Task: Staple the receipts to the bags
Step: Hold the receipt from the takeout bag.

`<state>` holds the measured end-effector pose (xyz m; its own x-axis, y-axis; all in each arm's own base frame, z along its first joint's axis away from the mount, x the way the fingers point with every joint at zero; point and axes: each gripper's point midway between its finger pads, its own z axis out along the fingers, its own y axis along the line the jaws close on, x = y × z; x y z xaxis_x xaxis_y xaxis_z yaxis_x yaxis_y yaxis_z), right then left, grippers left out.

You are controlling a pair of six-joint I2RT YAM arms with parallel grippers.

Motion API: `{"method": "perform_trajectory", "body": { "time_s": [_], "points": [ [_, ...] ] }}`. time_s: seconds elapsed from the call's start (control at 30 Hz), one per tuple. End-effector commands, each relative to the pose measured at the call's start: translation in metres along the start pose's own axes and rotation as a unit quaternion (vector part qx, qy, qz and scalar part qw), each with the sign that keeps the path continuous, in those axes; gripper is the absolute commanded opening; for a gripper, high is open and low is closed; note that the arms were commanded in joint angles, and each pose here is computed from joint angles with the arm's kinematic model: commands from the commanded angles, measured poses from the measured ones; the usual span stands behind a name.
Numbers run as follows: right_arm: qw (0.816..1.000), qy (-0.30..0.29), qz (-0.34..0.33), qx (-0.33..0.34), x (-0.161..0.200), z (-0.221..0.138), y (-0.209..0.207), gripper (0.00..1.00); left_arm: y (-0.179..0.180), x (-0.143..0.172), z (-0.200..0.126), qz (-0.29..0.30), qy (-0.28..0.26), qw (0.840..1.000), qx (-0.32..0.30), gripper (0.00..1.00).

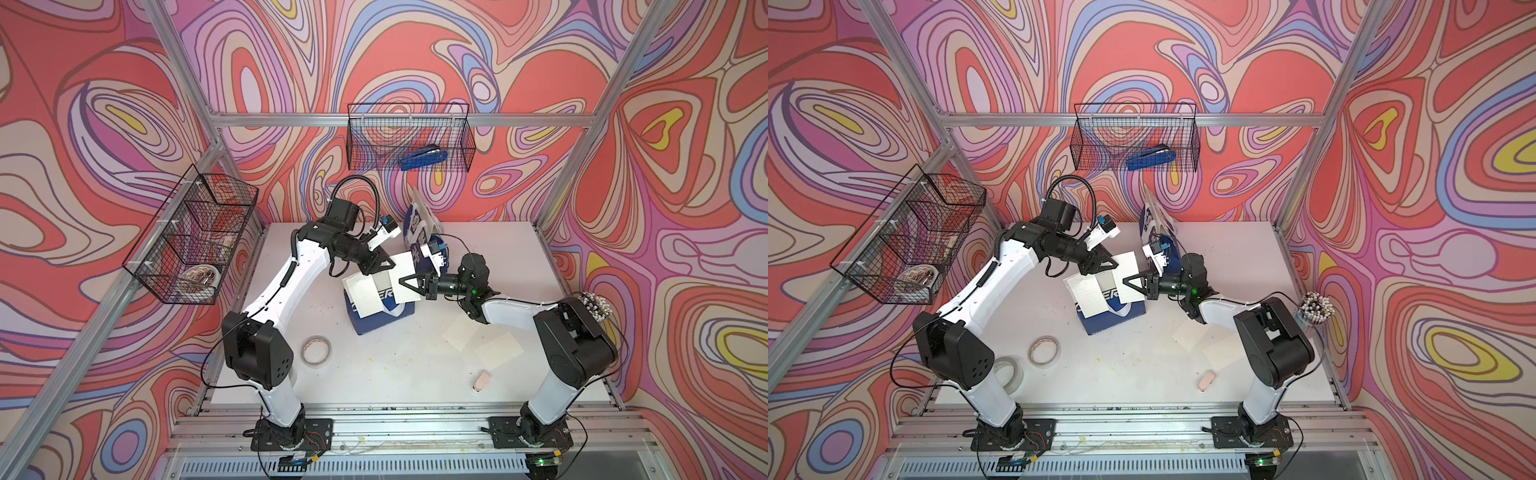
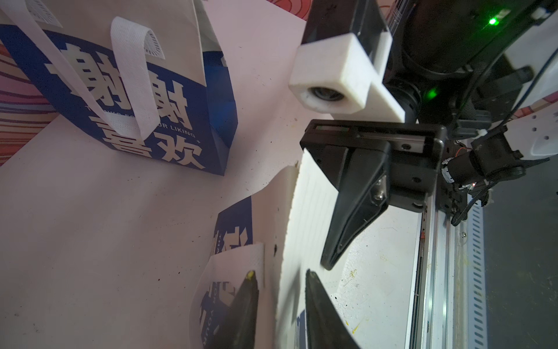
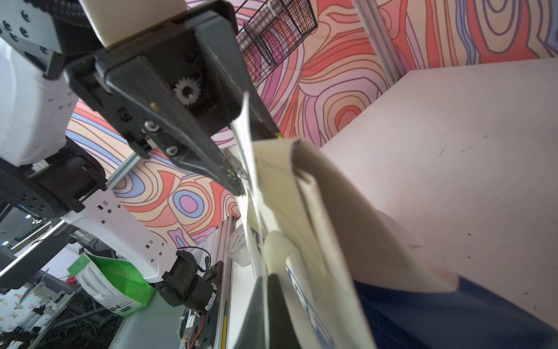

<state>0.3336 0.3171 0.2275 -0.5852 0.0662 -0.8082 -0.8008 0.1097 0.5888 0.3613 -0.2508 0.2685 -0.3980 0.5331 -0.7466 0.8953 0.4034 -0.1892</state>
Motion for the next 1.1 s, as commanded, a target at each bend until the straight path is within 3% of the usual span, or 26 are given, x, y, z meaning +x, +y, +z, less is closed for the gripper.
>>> {"method": "perform_trajectory", "body": {
  "time_s": [0.0, 0.27, 0.47, 0.57, 0.8, 0.87, 1.0, 1.07],
  "points": [
    [1.000, 0.002, -0.001, -0.004, 0.003, -0.001, 0.001, 0.00, 0.001, -0.003, -0.003, 0.001, -0.003, 1.000, 0.000, 0.34],
    [0.999, 0.034, 0.007, 0.020, 0.012, 0.000, -0.009, 0.00, 0.002, -0.005, -0.001, -0.007, -0.006, 1.000, 0.003, 0.37],
    [0.999, 0.025, 0.006, 0.020, 0.008, 0.000, -0.008, 0.00, 0.001, -0.001, 0.002, -0.008, 0.000, 1.000, 0.013, 0.30],
    [1.000, 0.013, 0.001, 0.013, 0.003, 0.000, -0.005, 0.00, 0.002, -0.002, 0.003, -0.011, -0.001, 1.000, 0.012, 0.40],
    [1.000, 0.002, -0.001, -0.002, -0.005, 0.002, -0.001, 0.00, 0.001, -0.003, 0.000, -0.007, -0.003, 1.000, 0.009, 0.42],
    [1.000, 0.003, 0.003, -0.002, -0.003, 0.002, -0.002, 0.00, 0.001, -0.001, 0.001, -0.006, -0.001, 1.000, 0.010, 0.38],
    [1.000, 0.006, 0.008, 0.001, 0.001, 0.002, -0.005, 0.00, 0.002, 0.001, 0.002, -0.005, 0.004, 1.000, 0.008, 0.17],
    [1.000, 0.008, 0.010, 0.000, 0.002, 0.002, -0.004, 0.00, 0.003, 0.001, 0.003, -0.007, 0.005, 1.000, 0.006, 0.12]
  ]
}}
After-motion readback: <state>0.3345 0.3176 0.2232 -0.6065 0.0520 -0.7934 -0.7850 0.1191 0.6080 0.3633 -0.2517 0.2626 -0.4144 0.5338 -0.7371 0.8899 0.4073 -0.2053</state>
